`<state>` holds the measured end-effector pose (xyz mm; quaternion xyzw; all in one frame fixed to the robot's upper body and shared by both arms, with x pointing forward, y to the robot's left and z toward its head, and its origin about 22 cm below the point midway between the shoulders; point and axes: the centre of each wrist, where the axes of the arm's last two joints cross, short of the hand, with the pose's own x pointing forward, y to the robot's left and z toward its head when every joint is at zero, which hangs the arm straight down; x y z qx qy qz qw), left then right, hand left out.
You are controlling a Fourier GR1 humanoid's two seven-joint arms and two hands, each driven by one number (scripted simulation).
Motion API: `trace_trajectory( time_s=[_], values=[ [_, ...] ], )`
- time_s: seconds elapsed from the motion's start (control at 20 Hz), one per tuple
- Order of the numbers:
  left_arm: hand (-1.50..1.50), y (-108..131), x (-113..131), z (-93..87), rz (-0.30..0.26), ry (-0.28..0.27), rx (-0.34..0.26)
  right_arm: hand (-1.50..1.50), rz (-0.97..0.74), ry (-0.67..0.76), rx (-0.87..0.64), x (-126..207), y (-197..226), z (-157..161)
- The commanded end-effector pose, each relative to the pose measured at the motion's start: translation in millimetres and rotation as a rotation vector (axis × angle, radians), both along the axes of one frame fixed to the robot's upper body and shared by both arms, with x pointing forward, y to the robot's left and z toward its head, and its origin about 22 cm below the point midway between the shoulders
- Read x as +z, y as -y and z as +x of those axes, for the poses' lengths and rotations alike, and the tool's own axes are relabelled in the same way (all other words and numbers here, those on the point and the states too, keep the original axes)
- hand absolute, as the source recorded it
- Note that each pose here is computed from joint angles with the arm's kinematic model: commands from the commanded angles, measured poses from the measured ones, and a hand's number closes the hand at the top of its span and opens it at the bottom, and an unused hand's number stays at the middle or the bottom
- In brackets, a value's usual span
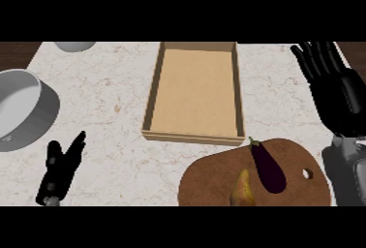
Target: Pick the eggplant from the cutting board and place it in the cardboard box
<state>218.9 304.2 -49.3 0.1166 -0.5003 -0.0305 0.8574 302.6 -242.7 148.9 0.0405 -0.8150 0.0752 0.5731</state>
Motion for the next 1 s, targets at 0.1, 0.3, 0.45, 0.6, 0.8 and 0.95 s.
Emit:
trace_trajectory(
  time_s=[0.1, 0.3, 0.45, 0.6, 0.8, 0.95],
  values=[
    [0.00, -14, 44, -4.2, 0.121, 0.197, -0.036, -1.50, -0.022, -0.016, 0.076, -18, -20, 10],
    [0.00, -58, 45, -53.6, 0.302, 0.048, -0.001, -1.50, -0.540, -0.106, -0.037, -15, 21, 12],
    [0.00, -44, 60, -37.1, 0.251, 0.202, -0.028, -1.50, -0.283, -0.161, -0.156, -48, 11, 11],
    [0.00, -41, 49, -46.7, 0.253, 0.200, -0.014, -1.50, -0.206, -0.160, -0.166, -66, 2, 5],
    [0.00, -45, 52, -48.3, 0.262, 0.213, -0.011, -1.50, -0.397, -0.122, -0.096, -60, 5, 7],
    [0.00, -47, 51, -53.0, 0.270, 0.211, -0.021, -1.50, -0.631, -0.154, -0.038, -60, 13, 7]
  ],
)
